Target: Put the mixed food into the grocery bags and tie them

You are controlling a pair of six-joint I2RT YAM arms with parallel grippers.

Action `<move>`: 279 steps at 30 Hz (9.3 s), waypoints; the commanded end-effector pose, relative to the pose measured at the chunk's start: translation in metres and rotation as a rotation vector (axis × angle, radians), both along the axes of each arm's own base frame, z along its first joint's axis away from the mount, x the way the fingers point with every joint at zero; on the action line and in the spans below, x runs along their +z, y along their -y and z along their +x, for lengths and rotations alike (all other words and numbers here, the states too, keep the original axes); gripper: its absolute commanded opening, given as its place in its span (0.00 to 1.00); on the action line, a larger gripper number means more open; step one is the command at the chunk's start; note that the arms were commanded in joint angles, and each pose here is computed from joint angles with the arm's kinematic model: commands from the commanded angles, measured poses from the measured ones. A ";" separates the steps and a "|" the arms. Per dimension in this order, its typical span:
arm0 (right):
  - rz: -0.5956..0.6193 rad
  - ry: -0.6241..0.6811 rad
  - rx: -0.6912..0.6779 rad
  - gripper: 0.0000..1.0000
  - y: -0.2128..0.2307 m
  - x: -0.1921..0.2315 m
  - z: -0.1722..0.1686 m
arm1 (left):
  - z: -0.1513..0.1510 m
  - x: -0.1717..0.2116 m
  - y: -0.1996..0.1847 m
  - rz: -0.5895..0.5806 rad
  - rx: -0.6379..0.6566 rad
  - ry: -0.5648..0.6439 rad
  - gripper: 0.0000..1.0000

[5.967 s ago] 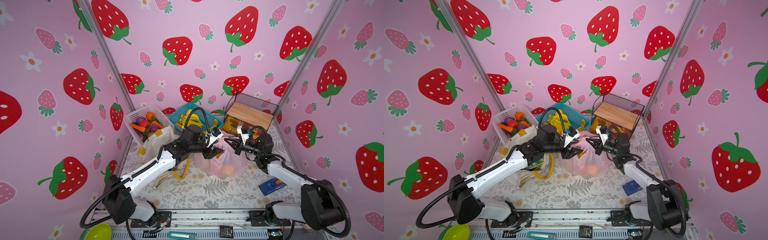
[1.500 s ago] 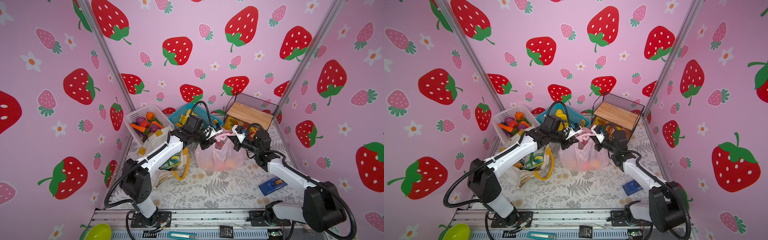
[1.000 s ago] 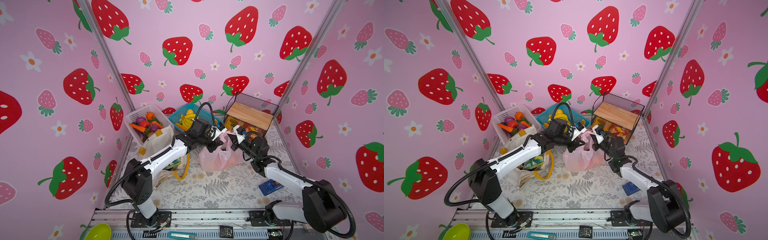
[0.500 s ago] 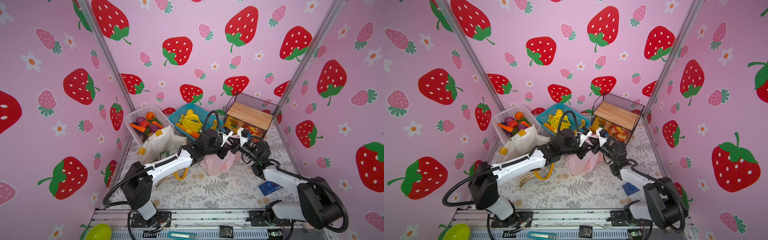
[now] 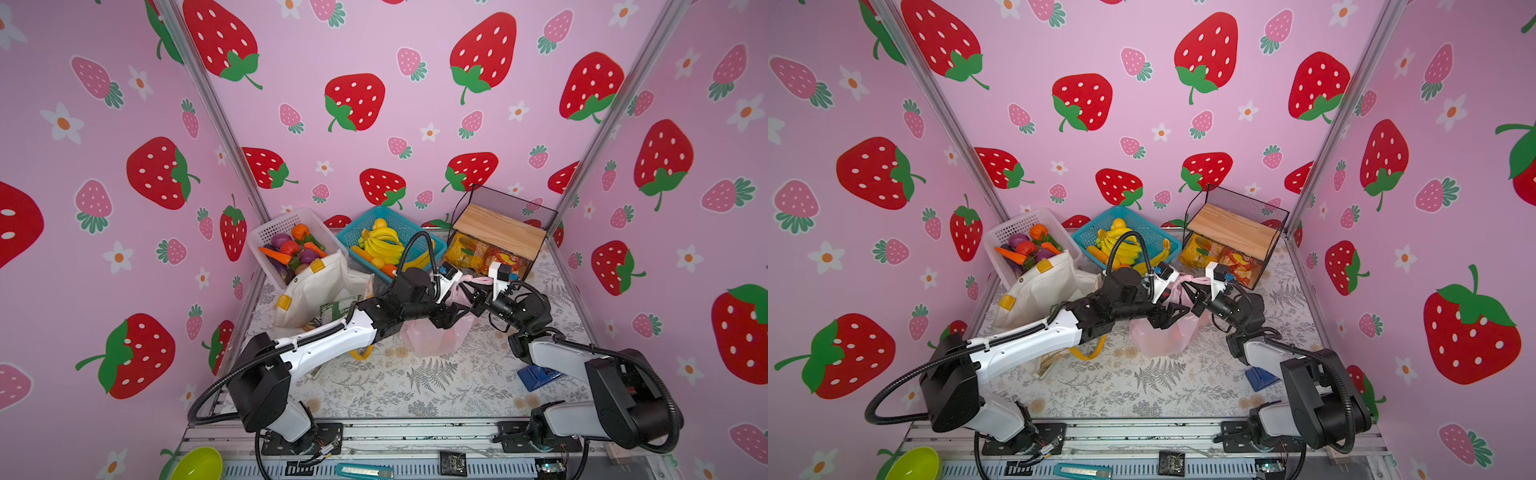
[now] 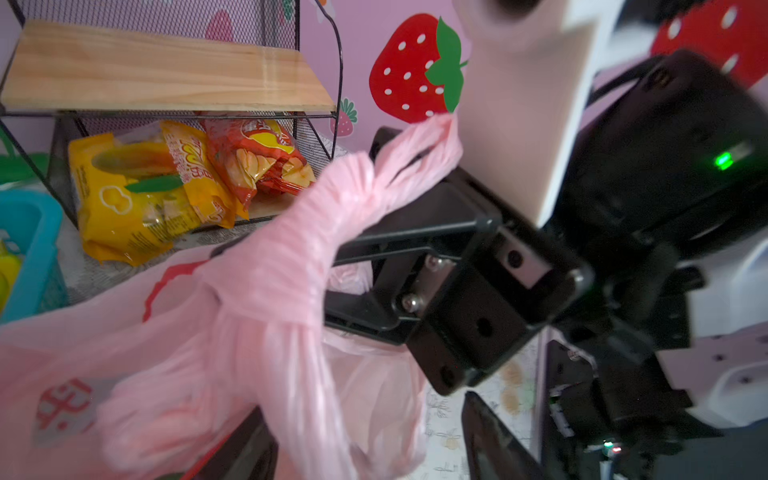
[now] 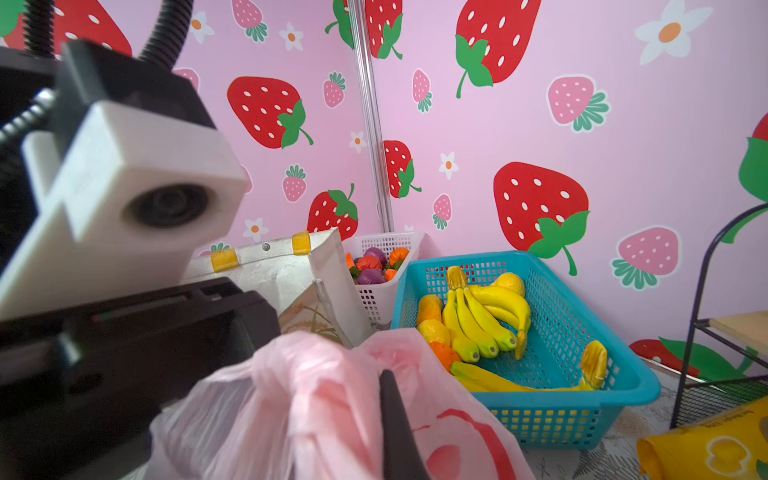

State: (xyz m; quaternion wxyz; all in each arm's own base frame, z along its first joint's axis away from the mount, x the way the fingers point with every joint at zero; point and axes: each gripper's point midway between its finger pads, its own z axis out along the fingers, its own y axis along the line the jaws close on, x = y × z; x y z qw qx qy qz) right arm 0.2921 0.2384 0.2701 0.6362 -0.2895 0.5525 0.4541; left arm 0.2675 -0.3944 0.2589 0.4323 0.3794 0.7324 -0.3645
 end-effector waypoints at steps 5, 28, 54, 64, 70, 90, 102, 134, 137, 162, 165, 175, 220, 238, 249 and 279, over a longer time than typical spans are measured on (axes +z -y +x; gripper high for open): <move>0.071 0.026 0.053 0.00 0.001 0.013 -0.009 | -0.004 0.046 -0.039 -0.014 -0.010 0.115 0.84; 0.275 -0.125 0.103 0.00 -0.007 0.039 -0.007 | 0.020 -0.018 0.004 -0.107 0.098 -0.025 0.31; 0.167 -0.075 0.214 0.00 -0.013 0.037 -0.022 | 0.016 -0.007 -0.071 0.199 -0.219 0.412 0.57; 0.156 -0.071 0.217 0.00 -0.016 0.037 -0.022 | 0.037 0.009 -0.049 0.195 -0.263 0.440 0.51; 0.138 -0.069 0.210 0.00 -0.017 0.036 -0.021 | 0.033 0.018 -0.044 0.164 -0.295 0.448 0.45; 0.063 -0.095 0.089 0.30 -0.007 0.020 -0.007 | 0.044 0.016 -0.045 0.128 -0.249 0.346 0.00; -0.013 -0.178 -0.082 0.64 0.040 0.005 -0.020 | 0.040 0.006 -0.043 0.110 -0.266 0.297 0.00; 0.042 -0.126 -0.022 0.53 0.039 0.049 -0.006 | 0.037 0.004 -0.041 0.148 -0.279 0.314 0.00; 0.045 -0.123 -0.015 0.37 0.039 0.051 -0.005 | 0.037 0.003 -0.041 0.152 -0.279 0.314 0.00; -0.123 -0.652 -1.002 0.00 0.209 -0.134 0.040 | 0.113 -0.041 -0.252 0.339 0.878 0.044 0.00; -0.117 -0.665 -1.027 0.00 0.213 -0.142 0.039 | 0.120 -0.044 -0.248 0.355 0.875 0.040 0.00; -0.245 -0.167 -0.839 0.82 0.140 -0.026 0.016 | 0.090 0.003 -0.176 0.043 0.539 -0.031 0.67; -0.403 -0.262 -0.161 0.00 -0.029 -0.003 -0.021 | 0.051 -0.057 -0.439 0.509 1.217 -0.516 0.83; -0.300 -0.048 0.057 0.00 -0.048 0.109 -0.062 | -0.007 -0.019 -0.317 -0.241 0.858 -0.701 0.00; -0.210 0.095 0.436 0.00 -0.093 0.166 -0.114 | -0.011 -0.024 -0.300 -0.296 0.754 -0.748 0.00; -0.194 -0.254 0.445 0.00 -0.188 0.071 -0.080 | 0.044 -0.034 -0.312 -0.248 0.779 -0.756 0.00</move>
